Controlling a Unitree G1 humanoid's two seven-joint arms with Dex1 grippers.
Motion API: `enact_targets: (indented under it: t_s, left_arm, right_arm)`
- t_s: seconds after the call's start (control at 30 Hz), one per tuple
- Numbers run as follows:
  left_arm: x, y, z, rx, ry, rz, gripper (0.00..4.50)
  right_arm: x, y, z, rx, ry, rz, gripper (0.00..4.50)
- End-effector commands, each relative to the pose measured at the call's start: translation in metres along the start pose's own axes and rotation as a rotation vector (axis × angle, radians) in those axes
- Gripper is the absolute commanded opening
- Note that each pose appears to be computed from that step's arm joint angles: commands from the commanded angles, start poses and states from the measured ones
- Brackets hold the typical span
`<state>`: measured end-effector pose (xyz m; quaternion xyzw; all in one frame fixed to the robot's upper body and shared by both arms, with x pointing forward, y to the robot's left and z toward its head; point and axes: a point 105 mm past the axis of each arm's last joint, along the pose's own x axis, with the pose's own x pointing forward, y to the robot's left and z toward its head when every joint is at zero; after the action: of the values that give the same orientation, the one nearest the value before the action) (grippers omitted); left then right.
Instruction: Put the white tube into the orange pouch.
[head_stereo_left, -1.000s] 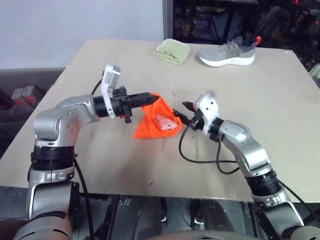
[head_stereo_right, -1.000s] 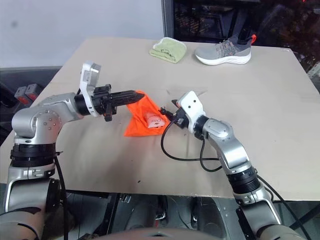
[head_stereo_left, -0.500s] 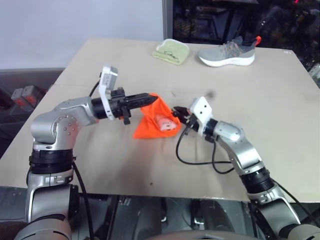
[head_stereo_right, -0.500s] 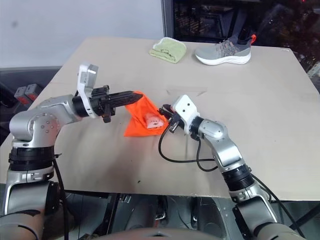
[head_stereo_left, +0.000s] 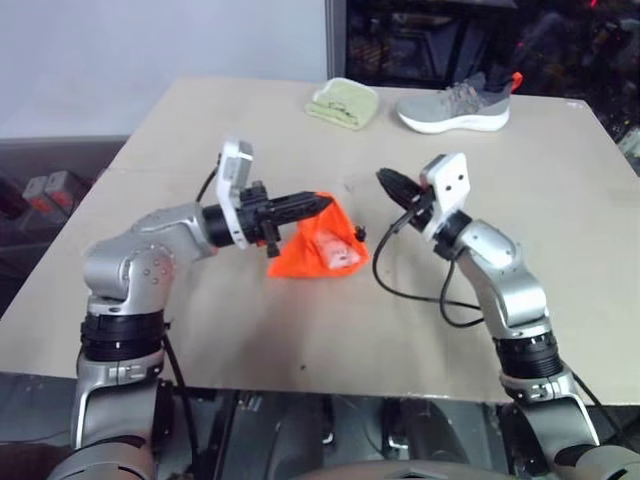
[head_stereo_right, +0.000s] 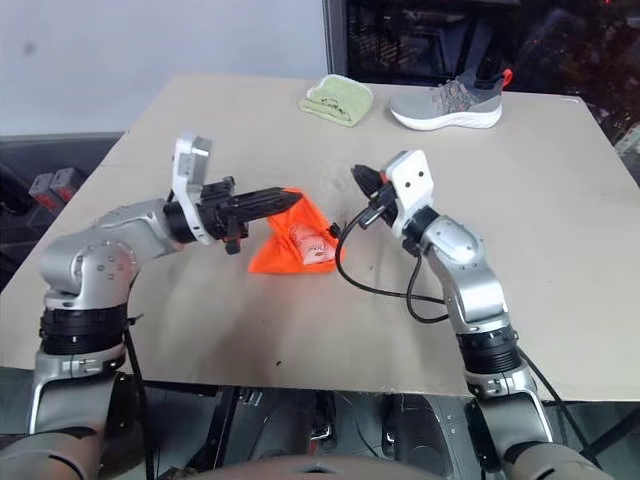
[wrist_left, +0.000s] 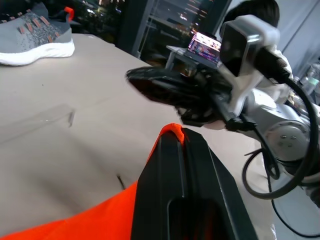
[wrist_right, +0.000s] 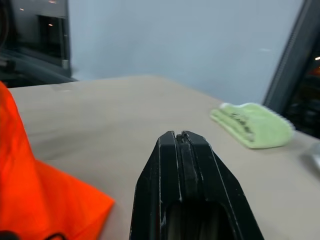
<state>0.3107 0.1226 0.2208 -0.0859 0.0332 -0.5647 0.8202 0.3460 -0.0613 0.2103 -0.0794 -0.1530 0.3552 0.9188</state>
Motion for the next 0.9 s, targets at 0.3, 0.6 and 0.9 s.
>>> enact_targets:
  t_s: [0.3,0.6,0.9]
  left_arm:
    - [-0.024,0.012,0.028,0.01,-0.032,0.003,0.0]
    - [-0.05,0.015,0.004,0.06,0.168,-0.026,0.0]
    - [-0.06,0.014,-0.013,0.085,0.239,-0.025,0.0]
  right_arm:
    - [-0.046,0.032,-0.051,0.023,0.248,0.199,3.19]
    - [-0.022,0.05,-0.031,-0.031,0.197,0.403,3.19]
    - [-0.024,0.07,-0.034,-0.155,0.235,0.564,3.19]
